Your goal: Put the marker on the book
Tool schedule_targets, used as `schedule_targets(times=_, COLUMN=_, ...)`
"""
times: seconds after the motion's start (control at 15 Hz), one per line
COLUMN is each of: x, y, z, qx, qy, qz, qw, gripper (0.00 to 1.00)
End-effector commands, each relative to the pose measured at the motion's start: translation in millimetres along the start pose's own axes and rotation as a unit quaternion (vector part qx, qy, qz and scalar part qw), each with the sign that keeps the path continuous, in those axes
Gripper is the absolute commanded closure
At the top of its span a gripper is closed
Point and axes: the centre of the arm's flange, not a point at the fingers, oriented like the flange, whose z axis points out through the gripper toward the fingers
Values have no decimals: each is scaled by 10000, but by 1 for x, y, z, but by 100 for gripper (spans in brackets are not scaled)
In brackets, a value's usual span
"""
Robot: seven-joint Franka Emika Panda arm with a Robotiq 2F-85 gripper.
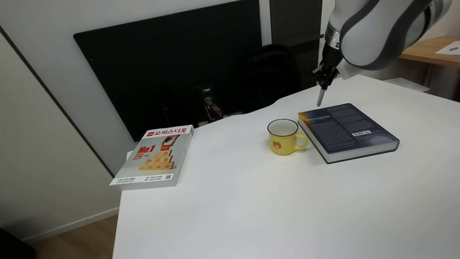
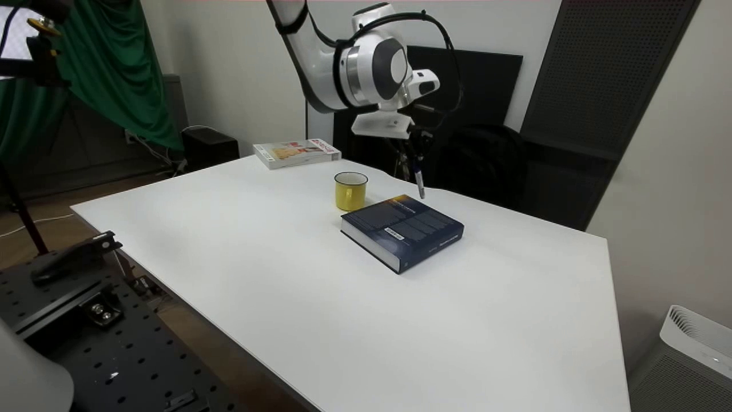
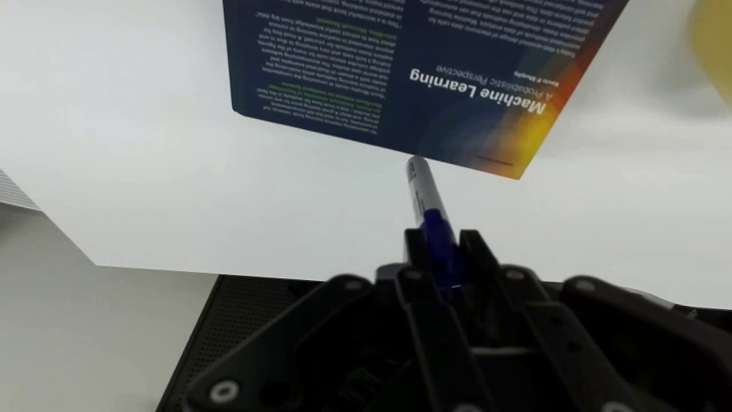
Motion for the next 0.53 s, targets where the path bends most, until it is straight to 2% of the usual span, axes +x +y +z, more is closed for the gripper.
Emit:
schedule_targets(times=0.0, x=-45, y=1, z=-24, qx=-81, qy=281, qz=240, qw=9993, gripper=95)
schedule_targets(times=0.27, x=-72, y=4, z=-26, qx=80, qy=568, qz=562, qw=9968, gripper=95)
schedule_targets(times=0.47, x=-87, y=6, z=-20, qx=17, qy=675, qz=669, qw=9955, gripper=95)
